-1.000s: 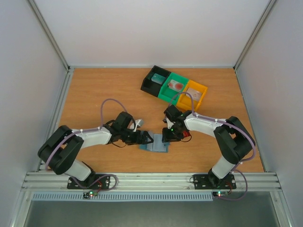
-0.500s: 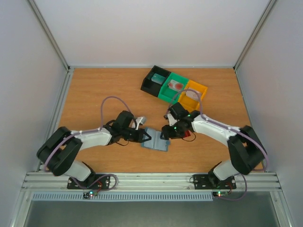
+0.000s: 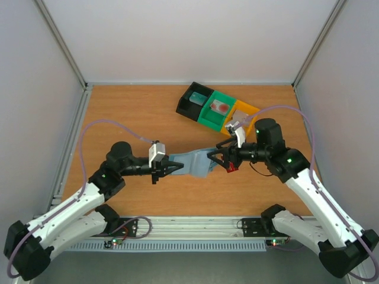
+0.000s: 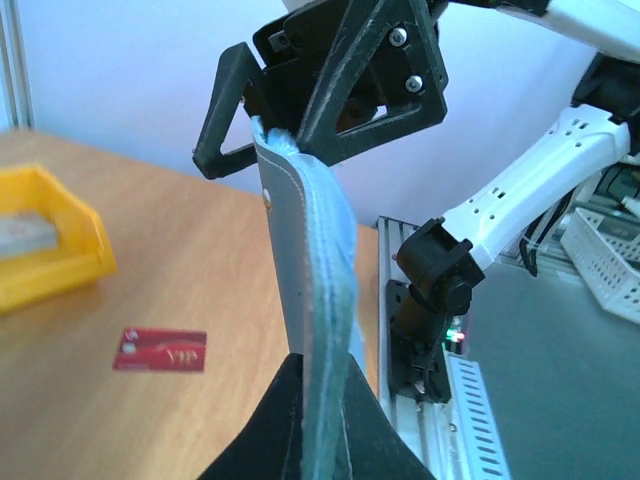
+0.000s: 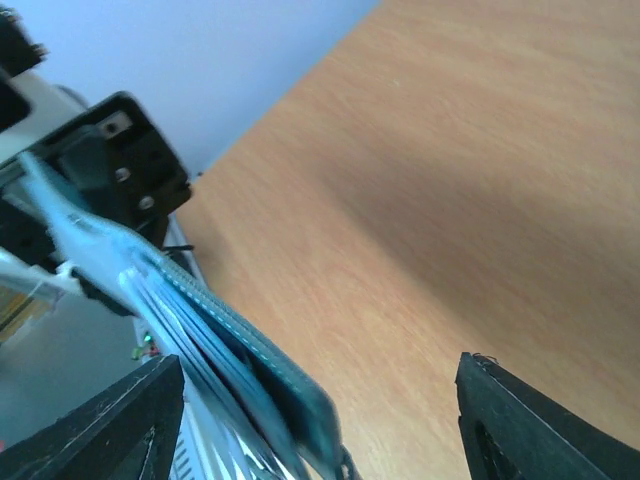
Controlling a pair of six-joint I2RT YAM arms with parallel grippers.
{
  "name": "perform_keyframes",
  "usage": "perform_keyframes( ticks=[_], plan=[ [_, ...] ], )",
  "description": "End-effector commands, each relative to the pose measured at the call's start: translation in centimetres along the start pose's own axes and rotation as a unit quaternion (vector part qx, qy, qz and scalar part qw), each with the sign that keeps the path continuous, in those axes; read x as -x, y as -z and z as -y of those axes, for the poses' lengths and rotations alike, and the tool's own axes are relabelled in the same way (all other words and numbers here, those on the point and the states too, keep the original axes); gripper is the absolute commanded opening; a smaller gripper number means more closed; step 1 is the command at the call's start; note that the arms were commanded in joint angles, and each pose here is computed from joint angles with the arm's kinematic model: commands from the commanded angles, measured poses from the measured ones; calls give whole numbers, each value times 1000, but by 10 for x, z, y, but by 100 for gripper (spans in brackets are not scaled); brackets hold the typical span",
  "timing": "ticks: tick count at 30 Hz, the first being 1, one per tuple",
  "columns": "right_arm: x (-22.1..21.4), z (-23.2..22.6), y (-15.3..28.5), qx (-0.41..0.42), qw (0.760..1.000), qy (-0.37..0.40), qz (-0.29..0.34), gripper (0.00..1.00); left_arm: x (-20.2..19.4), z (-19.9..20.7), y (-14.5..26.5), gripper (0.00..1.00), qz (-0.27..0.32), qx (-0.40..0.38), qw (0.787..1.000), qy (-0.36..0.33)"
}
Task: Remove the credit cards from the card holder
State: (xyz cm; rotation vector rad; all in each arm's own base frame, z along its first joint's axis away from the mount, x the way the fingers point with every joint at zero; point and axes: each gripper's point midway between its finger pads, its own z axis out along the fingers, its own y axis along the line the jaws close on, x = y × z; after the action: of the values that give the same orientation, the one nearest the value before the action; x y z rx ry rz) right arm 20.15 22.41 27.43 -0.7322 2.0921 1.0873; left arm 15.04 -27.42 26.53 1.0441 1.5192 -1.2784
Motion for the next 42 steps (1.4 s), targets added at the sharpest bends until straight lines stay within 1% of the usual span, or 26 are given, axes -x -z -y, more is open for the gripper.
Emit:
perform_keyframes(
  ticks=[1, 3, 6, 11, 15, 18, 20, 22, 24, 26, 28, 32, 38, 42],
  plan=[
    [11, -48, 32, 64, 993, 94, 23, 76, 48, 29, 16, 0, 75, -28, 986, -146],
    [13, -61, 43, 76, 990, 114, 32, 77, 53, 33, 19, 0, 89, -28, 985, -147],
    [12, -65, 51, 71, 990, 121, 27, 76, 58, 34, 23, 0, 103, -22, 985, -134],
    [9, -62, 49, 64, 992, 109, 22, 72, 66, 33, 28, 0, 119, -11, 986, -118],
    [9, -67, 49, 76, 990, 118, 29, 72, 69, 32, 28, 0, 122, -7, 987, -107],
    [6, -76, 52, 94, 987, 129, 29, 74, 71, 24, 28, 0, 124, 12, 988, -86],
    [5, -84, 59, 103, 984, 143, 34, 79, 74, 18, 30, 0, 130, 27, 989, -68],
    [5, -87, 63, 103, 983, 150, 38, 80, 77, 14, 31, 0, 139, 35, 988, -55],
    [11, -78, 61, 77, 986, 144, 44, 78, 79, 18, 32, 0, 145, 27, 987, -64],
    [18, -64, 55, 44, 988, 137, 49, 71, 81, 27, 33, 0, 148, 8, 985, -86],
    [26, -56, 50, 24, 989, 136, 57, 67, 81, 27, 32, 0, 145, 5, 986, -86],
    [42, -57, 45, 34, 987, 141, 73, 66, 80, 28, 32, 0, 144, 1, 986, -87],
    [46, -50, 32, 33, 989, 135, 59, 62, 80, 30, 31, 0, 142, -4, 986, -90],
    [44, -55, 24, 53, 987, 141, 49, 64, 79, 29, 30, 0, 141, -2, 986, -91]
  ],
)
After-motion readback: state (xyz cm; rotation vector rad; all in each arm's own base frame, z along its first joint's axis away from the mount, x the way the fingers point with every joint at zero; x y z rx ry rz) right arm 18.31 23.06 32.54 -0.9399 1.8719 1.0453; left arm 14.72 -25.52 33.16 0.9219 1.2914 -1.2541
